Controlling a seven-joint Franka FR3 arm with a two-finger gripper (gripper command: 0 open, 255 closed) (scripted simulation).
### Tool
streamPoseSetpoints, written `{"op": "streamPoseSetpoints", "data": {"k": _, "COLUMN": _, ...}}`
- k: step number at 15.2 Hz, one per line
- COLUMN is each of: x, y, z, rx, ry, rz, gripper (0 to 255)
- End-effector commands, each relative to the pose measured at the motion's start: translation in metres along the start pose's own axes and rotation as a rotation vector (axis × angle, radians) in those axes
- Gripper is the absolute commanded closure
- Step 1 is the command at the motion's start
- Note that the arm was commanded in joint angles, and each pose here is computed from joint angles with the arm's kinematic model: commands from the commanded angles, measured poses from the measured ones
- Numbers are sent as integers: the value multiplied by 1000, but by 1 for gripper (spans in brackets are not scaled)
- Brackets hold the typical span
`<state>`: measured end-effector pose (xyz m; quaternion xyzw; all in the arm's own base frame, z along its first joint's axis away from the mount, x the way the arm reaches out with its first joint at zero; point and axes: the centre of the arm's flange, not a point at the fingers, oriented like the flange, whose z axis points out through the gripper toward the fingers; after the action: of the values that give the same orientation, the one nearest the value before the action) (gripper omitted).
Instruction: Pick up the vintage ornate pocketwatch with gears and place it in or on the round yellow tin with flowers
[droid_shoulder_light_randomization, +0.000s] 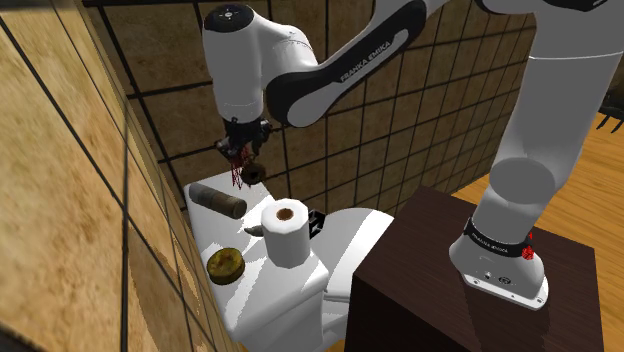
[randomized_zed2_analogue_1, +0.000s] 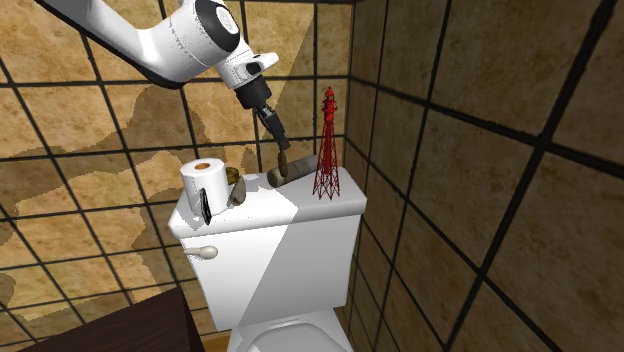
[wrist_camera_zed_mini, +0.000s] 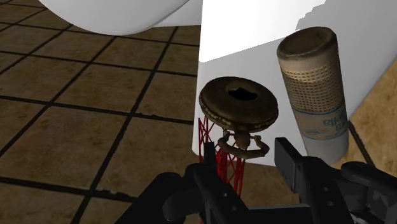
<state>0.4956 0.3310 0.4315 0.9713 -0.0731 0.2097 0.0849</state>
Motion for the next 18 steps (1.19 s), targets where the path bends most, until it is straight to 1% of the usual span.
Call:
{"op": "streamPoseSetpoints", "data": {"k": 1, "x": 4, "y": 2, "z": -9, "rx": 0, "ry": 0, "rz": 0, "gripper": 255}}
{"op": "streamPoseSetpoints", "data": {"k": 6, "x": 15, "y": 5, "z": -33, "rx": 0, "ry": 0, "rz": 0, "gripper": 255}}
{"op": "streamPoseSetpoints", "data": {"k": 7, "x": 13, "y": 5, "z": -28, "rx": 0, "ry": 0, "rz": 0, "gripper": 255}}
{"op": "streamPoseSetpoints", "data": {"k": 8, "x": 13, "y": 5, "z": -28, "rx": 0, "ry": 0, "rz": 0, "gripper": 0}}
{"op": "streamPoseSetpoints", "data": {"k": 18, "x": -45, "y": -13, "z": 42, "rx": -9, "ry": -377, "rz": 324, "gripper": 0}}
